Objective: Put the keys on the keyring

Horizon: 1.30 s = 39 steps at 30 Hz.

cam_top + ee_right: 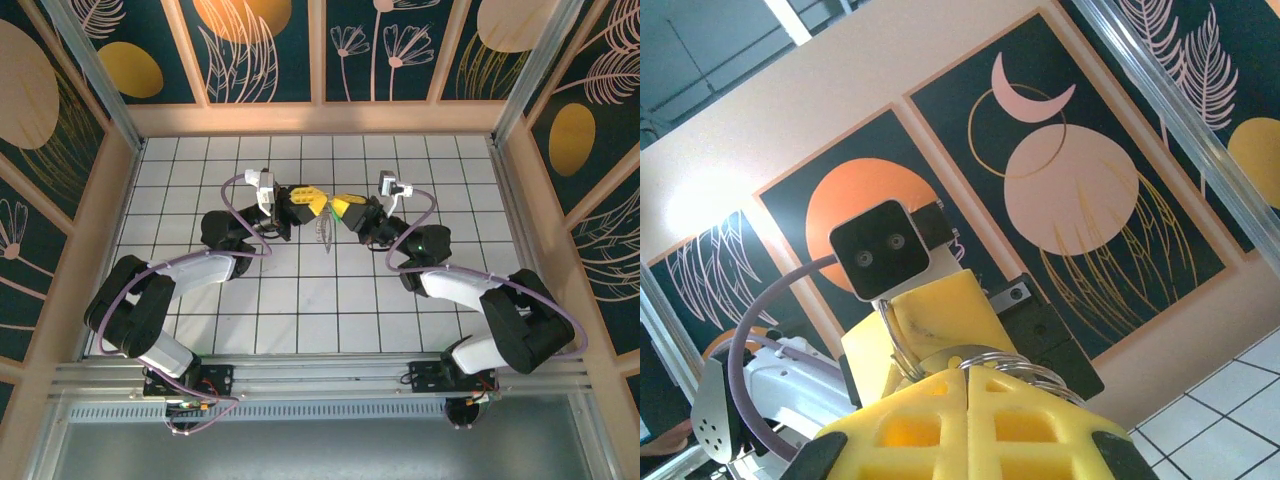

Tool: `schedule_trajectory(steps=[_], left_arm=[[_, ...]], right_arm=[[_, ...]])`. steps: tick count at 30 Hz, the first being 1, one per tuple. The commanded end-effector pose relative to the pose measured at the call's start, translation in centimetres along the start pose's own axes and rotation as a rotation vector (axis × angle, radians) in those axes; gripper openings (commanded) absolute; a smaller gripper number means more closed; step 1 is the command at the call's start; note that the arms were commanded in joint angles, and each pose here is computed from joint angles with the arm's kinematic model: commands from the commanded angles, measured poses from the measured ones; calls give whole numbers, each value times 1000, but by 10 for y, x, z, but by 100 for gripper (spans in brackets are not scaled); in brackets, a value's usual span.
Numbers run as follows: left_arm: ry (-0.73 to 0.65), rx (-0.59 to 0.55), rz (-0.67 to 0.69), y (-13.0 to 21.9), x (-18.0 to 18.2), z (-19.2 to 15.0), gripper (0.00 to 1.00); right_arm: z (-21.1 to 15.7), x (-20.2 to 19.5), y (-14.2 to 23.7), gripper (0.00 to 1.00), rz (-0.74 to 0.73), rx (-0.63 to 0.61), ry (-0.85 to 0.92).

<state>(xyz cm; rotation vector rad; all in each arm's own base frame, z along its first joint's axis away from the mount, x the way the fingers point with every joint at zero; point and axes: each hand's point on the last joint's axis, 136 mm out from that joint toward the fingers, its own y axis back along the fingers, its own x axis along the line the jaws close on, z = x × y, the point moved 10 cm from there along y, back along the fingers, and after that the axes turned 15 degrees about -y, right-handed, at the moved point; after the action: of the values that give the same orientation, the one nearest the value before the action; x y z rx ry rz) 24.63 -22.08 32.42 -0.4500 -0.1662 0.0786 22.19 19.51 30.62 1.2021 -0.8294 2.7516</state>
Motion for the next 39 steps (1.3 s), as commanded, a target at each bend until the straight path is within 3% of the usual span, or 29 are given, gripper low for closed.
schedule_trajectory(steps=[1,10,39], left_arm=[[-58,-74,-13,-1,-3,12,0],[-52,-71,-16,-2,-2,10,0],[-67,-126,4,-1,-3,17,0]], right_arm=[[4,22,0,0,70,3,73],[11,42,-1,0,81,-5,146],[-1,21,-2,0,90,32,58]])
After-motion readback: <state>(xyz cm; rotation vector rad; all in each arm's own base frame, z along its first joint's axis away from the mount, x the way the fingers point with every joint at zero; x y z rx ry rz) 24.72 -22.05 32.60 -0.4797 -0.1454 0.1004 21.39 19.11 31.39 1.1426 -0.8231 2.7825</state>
